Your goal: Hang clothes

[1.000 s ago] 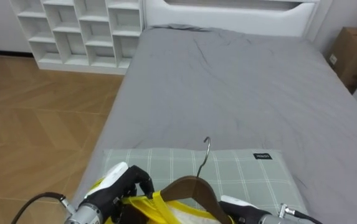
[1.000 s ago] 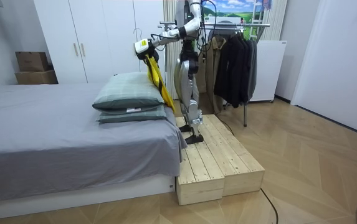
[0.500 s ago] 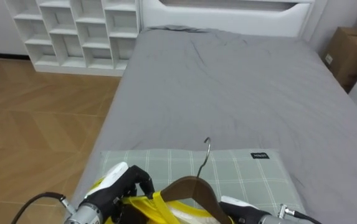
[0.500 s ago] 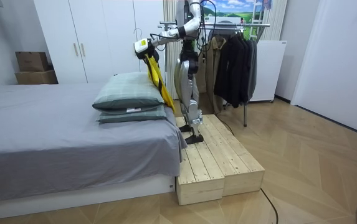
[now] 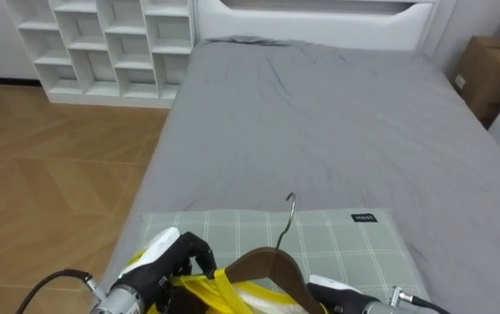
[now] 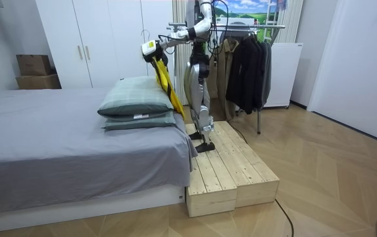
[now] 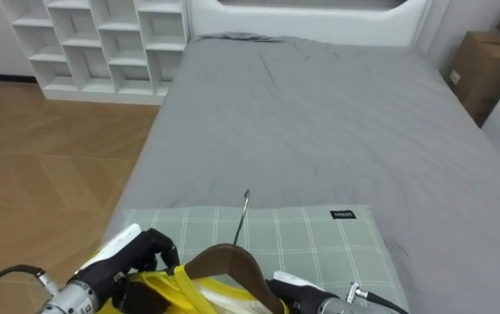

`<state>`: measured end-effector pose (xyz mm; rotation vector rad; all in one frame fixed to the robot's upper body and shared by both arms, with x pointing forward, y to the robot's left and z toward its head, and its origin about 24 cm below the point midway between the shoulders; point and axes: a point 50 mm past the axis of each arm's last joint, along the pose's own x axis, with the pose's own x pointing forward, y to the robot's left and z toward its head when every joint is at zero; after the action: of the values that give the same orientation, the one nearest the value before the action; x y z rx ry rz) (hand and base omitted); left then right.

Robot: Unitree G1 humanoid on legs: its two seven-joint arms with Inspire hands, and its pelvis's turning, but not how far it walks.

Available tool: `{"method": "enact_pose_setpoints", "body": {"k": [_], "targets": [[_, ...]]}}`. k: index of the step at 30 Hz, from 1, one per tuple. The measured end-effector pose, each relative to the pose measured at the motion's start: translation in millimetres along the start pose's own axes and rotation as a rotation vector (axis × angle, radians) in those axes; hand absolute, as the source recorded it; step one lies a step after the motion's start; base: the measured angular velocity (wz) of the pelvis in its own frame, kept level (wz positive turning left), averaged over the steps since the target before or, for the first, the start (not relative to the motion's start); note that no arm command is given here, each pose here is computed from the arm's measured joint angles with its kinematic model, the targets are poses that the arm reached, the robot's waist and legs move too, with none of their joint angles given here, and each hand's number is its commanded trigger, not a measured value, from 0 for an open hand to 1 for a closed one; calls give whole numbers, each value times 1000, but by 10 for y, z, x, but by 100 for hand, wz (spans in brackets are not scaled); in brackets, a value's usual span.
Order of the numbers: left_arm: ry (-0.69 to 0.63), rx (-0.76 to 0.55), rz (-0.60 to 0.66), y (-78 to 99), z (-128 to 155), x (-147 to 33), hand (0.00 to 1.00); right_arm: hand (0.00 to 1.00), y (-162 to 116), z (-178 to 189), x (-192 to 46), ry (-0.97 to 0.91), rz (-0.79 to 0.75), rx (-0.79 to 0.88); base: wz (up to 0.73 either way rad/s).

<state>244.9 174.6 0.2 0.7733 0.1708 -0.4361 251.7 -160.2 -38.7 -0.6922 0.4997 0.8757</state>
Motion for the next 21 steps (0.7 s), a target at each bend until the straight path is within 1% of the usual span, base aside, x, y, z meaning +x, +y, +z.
{"method": "enact_pose_setpoints", "body": {"k": [3, 8, 21], "targets": [[-8, -11, 2, -9, 15, 7, 0, 100, 12, -41, 2, 25, 6, -10, 0], [-26, -63, 9, -2, 44, 23, 0, 100, 62, -115, -18, 50, 14, -4, 0], [-33, -102, 11, -2, 48, 24, 0, 100, 60, -98, -22, 49, 10, -22, 0]]}}
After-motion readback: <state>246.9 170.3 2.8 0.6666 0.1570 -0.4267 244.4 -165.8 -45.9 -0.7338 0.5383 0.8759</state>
